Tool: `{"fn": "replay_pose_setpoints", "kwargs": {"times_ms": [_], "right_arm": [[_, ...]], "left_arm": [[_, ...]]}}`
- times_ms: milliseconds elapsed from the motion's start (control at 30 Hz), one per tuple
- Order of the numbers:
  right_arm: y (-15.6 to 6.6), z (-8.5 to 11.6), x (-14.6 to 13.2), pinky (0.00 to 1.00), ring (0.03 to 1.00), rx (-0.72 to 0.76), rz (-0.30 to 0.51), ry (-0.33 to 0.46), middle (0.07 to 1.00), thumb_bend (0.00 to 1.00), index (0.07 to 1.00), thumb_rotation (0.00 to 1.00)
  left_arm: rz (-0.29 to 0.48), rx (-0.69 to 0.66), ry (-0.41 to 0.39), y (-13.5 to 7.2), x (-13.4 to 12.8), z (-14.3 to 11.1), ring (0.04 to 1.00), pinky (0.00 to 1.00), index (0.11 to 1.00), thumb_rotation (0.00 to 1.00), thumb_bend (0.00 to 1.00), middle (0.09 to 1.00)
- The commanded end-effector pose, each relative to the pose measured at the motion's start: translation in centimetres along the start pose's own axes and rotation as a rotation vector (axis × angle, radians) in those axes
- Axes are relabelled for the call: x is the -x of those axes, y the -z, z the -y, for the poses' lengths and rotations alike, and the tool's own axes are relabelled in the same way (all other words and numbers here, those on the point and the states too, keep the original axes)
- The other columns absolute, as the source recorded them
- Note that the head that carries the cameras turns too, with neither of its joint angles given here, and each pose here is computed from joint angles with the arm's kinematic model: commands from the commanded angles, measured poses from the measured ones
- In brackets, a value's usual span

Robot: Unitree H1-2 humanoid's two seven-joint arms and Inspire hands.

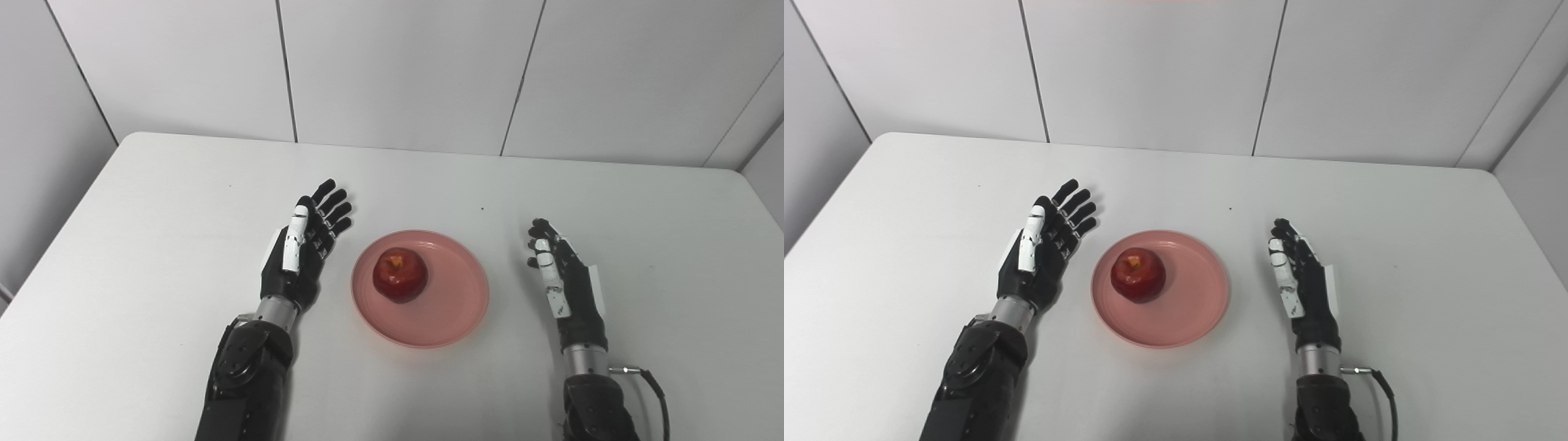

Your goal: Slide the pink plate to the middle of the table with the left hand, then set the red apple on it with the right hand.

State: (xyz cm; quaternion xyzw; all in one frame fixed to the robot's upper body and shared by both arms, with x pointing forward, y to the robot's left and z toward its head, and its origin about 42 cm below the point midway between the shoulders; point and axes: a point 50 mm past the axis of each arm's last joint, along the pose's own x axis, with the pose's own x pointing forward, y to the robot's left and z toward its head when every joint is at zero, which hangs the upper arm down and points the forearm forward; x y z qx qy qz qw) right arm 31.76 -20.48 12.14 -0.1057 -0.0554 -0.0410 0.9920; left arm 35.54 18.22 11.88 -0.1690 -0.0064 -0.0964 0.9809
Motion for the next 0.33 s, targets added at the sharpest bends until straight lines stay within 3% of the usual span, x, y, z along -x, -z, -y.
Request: {"fn": "replay_pose_setpoints", "kwargs": {"times_ms": [0, 300], "right_arm": [[-0.02, -0.67, 0.06, 0.81, 0.824, -0.023, 0.027, -0.015, 0.828, 0.29, 0.828, 1.00], [-0.68, -0.42, 0.13, 0.82, 0.845, -0.014, 0.018, -0.022, 0.848, 0.24, 0.848, 1.00]], "left_arm": [[-0.110, -0.008, -0.048, 2.06, 1.41, -0.89, 0.893, 0.90, 0.871, 1.00, 0.39, 0.898], [-0.106, -0.021, -0.051, 1.59, 1.94, -0.40, 0.892, 0.90, 0.872, 1.00, 0.39, 0.895]]}}
